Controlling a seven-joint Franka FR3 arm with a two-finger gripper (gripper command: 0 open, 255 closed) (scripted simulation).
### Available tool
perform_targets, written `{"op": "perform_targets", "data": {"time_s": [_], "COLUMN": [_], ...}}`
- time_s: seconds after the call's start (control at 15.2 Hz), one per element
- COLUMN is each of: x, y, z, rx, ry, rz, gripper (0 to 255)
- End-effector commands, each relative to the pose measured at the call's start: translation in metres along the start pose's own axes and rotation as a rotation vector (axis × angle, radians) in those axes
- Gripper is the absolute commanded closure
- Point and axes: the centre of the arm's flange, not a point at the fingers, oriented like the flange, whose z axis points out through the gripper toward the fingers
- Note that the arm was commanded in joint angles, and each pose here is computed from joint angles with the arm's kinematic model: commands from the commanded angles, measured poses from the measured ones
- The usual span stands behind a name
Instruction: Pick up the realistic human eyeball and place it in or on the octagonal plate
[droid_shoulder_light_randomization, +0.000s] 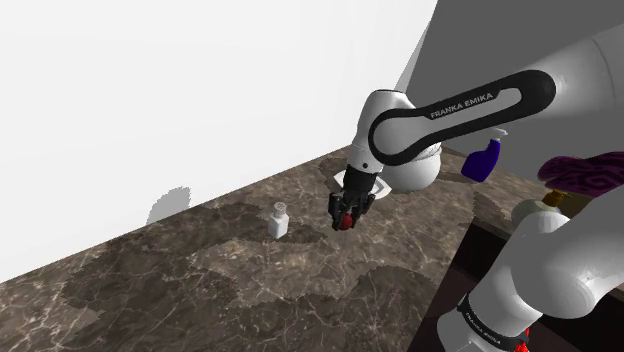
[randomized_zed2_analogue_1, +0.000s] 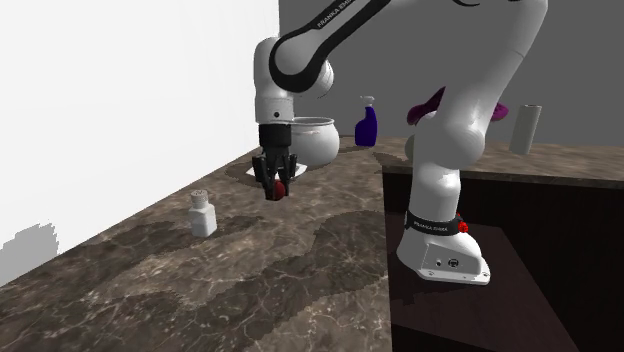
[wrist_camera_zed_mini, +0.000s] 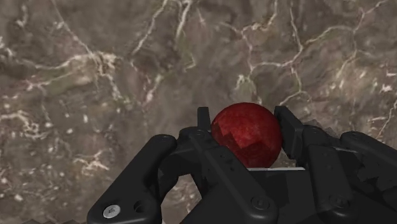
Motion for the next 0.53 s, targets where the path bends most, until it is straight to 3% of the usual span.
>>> {"op": "perform_targets", "data": {"time_s": [0.0,0.46], "x": [-0.002,-0.007], "y": [-0.002,-0.008], "z": [-0.011,-0.047], "rx": [0.000,0.000], "ry": [0.000,0.000], "rz": [0.000,0.000], "gripper": [255,255]}}
